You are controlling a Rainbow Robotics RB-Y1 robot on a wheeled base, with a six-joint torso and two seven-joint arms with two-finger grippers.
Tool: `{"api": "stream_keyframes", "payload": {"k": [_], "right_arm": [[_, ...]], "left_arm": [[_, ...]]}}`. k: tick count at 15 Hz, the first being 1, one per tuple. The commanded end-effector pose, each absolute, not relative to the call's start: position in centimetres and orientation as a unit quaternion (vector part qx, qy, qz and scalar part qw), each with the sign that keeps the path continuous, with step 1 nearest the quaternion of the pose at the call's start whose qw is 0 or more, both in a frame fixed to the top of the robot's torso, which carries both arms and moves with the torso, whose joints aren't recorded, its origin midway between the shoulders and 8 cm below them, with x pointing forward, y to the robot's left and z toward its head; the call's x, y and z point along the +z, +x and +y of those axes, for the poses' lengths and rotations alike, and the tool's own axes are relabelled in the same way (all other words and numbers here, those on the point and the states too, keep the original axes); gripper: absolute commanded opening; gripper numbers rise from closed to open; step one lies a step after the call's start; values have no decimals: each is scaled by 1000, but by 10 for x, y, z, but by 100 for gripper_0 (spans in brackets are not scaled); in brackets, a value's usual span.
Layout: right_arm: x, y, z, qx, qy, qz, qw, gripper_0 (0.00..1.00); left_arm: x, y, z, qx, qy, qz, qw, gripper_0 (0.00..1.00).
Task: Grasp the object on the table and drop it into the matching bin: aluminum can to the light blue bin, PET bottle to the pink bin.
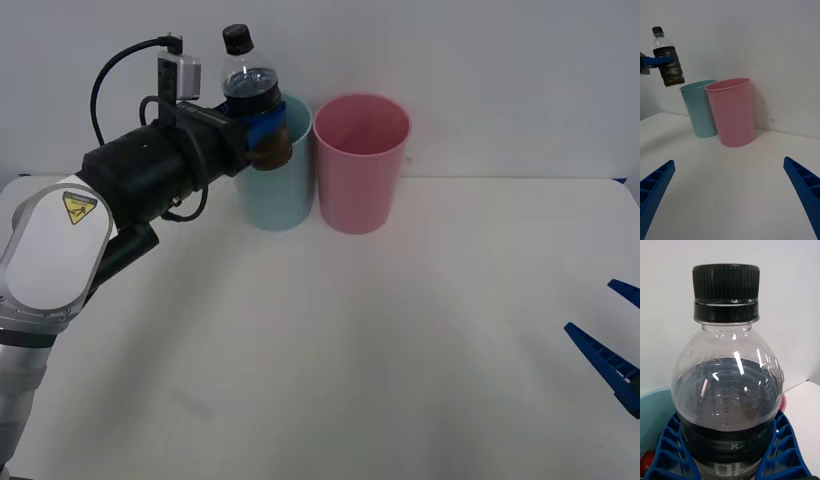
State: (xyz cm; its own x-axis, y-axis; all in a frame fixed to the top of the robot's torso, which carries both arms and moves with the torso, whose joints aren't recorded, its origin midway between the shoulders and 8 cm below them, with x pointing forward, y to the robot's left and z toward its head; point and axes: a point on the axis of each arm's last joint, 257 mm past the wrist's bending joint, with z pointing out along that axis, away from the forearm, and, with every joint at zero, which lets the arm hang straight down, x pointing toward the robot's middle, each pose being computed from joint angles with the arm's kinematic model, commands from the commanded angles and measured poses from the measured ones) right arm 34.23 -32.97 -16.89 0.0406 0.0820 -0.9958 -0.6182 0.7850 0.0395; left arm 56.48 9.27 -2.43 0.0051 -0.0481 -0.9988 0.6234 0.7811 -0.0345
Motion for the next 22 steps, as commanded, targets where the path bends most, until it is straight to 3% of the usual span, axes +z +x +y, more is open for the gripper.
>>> {"api": "stream_keyframes", "payload": {"k": [1, 9, 16, 22], "right_arm": [[-169, 342, -330, 253, -208, 645, 691, 100], [-169, 342, -330, 253, -208, 645, 691, 100], [-169, 342, -330, 253, -208, 645, 691, 100], [-169, 342, -330, 253, -208, 645, 691, 100]], "left_arm": [[-24, 566, 95, -247, 216, 659, 676, 1], [-16, 566, 95, -248, 216, 655, 680, 0], [6, 567, 62, -267, 223, 636, 689, 1], [18, 596, 18, -268, 215, 613, 712, 1]]}}
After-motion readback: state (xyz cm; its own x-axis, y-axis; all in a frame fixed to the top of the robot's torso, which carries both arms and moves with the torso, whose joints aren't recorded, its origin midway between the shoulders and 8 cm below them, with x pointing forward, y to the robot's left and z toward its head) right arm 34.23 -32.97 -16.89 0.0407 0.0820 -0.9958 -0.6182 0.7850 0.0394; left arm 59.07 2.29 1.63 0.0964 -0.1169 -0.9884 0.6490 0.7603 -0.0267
